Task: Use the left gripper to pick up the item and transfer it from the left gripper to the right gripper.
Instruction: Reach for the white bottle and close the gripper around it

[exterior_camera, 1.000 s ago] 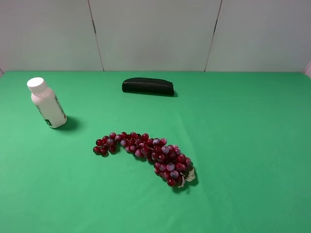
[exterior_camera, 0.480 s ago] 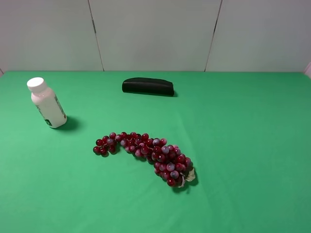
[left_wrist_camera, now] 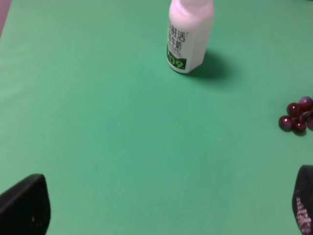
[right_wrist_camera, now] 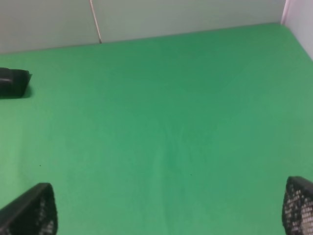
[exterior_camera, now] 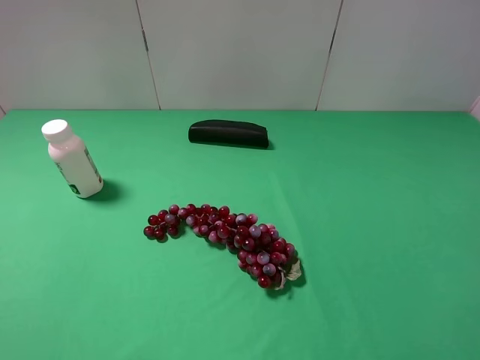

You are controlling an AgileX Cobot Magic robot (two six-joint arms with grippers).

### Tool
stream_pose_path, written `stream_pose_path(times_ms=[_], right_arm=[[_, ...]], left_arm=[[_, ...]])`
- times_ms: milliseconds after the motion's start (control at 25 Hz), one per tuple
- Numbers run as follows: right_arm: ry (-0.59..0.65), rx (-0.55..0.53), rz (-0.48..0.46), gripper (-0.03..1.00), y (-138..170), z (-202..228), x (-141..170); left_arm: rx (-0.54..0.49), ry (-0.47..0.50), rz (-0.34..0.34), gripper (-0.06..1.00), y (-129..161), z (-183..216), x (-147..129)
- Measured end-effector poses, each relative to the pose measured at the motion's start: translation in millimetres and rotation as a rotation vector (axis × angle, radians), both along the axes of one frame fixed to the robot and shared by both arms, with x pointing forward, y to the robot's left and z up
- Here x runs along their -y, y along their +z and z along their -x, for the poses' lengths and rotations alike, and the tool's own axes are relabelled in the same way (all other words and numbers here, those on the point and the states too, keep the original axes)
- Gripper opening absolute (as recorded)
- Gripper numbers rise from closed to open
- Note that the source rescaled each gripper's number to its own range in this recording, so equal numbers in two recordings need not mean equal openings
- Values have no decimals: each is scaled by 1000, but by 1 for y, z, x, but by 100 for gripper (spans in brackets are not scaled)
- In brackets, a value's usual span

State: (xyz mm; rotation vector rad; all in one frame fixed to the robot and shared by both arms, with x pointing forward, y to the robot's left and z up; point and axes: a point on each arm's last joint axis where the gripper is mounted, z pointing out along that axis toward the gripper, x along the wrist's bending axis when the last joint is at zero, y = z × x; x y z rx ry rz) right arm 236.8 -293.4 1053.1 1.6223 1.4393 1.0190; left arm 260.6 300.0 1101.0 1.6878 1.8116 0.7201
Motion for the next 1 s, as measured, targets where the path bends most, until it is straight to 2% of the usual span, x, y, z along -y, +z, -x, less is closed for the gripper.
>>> stream_pose_path(times_ms=[280, 560, 760, 1000], right_arm=[[0, 0, 0, 100, 0, 0, 0], [0, 0, 0, 100, 0, 0, 0], [0, 0, 0, 100, 0, 0, 0], [0, 0, 0, 100, 0, 0, 0]], left_arm=[[-115, -1, 7, 100, 25, -37, -2], [-231, 32, 41, 100, 36, -82, -5], [-320, 44, 55, 100, 36, -121, -6], [-449, 47, 53, 100, 23, -172, -6]])
